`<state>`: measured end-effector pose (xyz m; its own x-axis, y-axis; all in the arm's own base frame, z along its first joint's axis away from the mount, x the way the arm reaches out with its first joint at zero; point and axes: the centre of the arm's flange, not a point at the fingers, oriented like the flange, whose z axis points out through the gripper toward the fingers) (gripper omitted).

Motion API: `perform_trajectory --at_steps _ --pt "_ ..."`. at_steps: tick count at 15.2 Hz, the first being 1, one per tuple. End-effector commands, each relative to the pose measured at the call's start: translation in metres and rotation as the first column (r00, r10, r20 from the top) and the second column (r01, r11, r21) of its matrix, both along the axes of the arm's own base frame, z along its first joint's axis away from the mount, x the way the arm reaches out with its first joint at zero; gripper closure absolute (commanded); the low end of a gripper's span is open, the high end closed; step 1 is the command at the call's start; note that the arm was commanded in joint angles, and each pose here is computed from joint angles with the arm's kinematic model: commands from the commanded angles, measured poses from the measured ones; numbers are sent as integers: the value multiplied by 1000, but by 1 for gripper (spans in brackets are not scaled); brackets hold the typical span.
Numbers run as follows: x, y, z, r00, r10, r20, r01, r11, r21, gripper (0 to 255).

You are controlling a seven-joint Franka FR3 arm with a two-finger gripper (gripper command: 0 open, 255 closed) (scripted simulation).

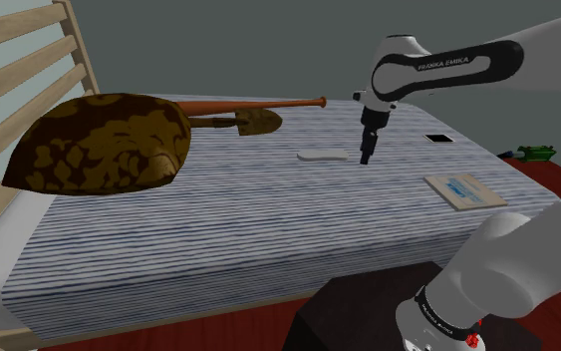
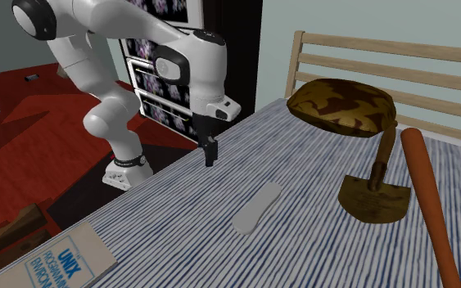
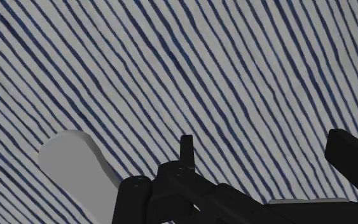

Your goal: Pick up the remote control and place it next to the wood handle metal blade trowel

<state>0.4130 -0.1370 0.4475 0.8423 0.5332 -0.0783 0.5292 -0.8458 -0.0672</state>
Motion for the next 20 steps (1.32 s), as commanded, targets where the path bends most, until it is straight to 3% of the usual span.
perform_trajectory --at_steps 1,4,8,15,20 --pt "19 -10 -11 998 66 15 -66 998 -3 0" --pt "48 -24 -27 987 157 36 -156 988 -7 0" --pt "90 -39 -47 959 275 62 -275 961 -16 0" --pt "164 -52 -77 880 464 103 -463 886 -37 0" --pt "164 -53 -103 880 464 103 -463 886 -37 0"
